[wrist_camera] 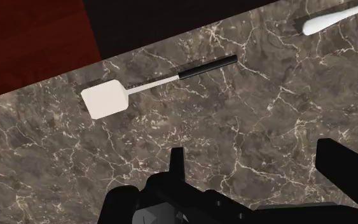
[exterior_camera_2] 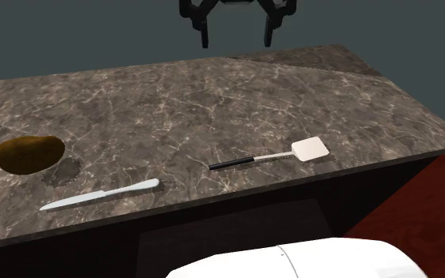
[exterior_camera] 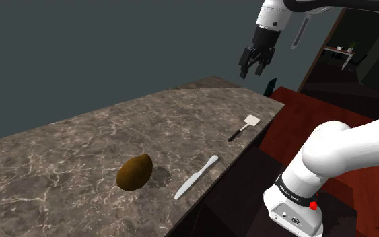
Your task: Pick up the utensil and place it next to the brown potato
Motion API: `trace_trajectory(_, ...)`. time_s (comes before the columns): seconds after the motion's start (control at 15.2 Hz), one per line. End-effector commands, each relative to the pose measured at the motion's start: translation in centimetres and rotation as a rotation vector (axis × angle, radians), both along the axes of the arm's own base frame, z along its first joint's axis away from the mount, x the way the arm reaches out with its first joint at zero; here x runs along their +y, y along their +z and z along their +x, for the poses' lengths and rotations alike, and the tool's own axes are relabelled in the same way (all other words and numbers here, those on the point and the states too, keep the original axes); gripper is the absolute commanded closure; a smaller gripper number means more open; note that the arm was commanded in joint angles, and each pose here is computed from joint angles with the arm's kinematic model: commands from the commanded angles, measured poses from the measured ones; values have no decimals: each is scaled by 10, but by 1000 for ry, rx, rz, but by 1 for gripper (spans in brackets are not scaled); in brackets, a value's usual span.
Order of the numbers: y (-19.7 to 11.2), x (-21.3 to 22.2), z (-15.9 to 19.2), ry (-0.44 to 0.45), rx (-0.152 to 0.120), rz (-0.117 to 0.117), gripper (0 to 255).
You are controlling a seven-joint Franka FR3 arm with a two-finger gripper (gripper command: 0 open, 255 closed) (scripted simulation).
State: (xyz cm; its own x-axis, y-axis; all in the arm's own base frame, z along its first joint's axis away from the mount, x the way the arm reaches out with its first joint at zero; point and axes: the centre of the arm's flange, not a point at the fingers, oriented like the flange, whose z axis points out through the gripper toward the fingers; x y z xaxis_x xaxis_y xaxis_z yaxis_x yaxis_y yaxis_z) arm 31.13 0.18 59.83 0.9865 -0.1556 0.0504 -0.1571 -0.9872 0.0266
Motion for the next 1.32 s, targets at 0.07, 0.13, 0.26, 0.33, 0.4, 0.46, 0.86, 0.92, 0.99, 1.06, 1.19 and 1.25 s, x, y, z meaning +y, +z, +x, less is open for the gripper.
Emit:
trace_trajectory(0.07, -12, -6, 4, -73, 4, 6, 0)
trace_trajectory(0.13, -23, -12, 7, -146, 7, 12, 0)
trace_trajectory(0.26, -47, -25, 11, -293, 14, 24, 0)
trace_trajectory(0.33, -59, -31, 13, -366, 18, 31, 0)
trace_trajectory(0.4, -70, -38, 14, -439, 21, 37, 0)
trace_trajectory(0.46, -82, -44, 14, -512, 25, 43, 0)
trace_trajectory(0.86, -155, -81, 7, -952, 46, 79, 0)
trace_trajectory(0.92, -167, -86, 4, -1025, 49, 85, 0)
trace_trajectory(0.99, -179, -91, 1, -1098, 53, 92, 0)
trace_trajectory(1.06, -191, -96, -3, -1171, 56, 98, 0)
trace_trajectory(1.19, -215, -104, -12, -1317, 63, 110, 0)
trace_trajectory(1.25, -220, -105, -13, -1345, 64, 112, 0)
